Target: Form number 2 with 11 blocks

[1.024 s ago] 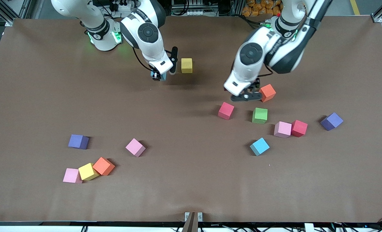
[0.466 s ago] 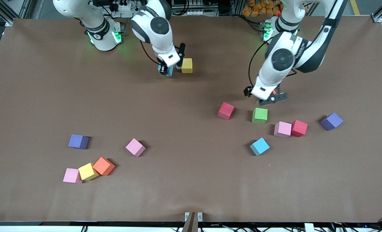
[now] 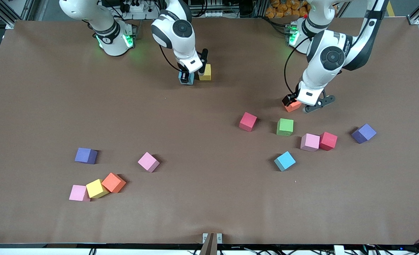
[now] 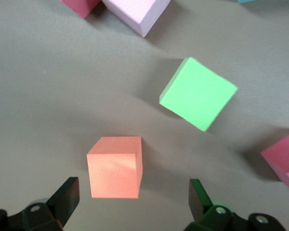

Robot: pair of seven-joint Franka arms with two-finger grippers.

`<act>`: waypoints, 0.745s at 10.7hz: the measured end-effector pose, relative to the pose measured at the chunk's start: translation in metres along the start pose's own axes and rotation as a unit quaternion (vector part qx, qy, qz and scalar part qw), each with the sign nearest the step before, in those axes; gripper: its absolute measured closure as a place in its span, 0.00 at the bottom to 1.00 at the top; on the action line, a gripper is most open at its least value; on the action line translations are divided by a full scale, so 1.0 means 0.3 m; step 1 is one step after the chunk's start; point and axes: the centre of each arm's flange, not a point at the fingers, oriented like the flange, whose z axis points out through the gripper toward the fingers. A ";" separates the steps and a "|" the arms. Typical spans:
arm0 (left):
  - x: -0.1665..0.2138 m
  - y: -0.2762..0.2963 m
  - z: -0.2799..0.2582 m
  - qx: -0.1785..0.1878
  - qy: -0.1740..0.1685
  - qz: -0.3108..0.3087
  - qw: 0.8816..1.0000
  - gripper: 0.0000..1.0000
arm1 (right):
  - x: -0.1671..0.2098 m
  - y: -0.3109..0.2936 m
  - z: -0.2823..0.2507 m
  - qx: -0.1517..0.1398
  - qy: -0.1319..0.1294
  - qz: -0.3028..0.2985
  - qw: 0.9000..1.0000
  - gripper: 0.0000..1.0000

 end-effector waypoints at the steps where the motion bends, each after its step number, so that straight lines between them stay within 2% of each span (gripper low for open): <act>1: -0.005 -0.026 0.028 0.000 0.000 -0.006 1.000 0.00 | 0.004 -0.005 0.015 -0.002 0.001 -0.002 1.000 0.44; 8: -0.026 -0.069 0.133 0.008 -0.025 -0.014 1.000 0.00 | 0.042 -0.097 0.076 -0.011 -0.003 0.007 1.000 0.44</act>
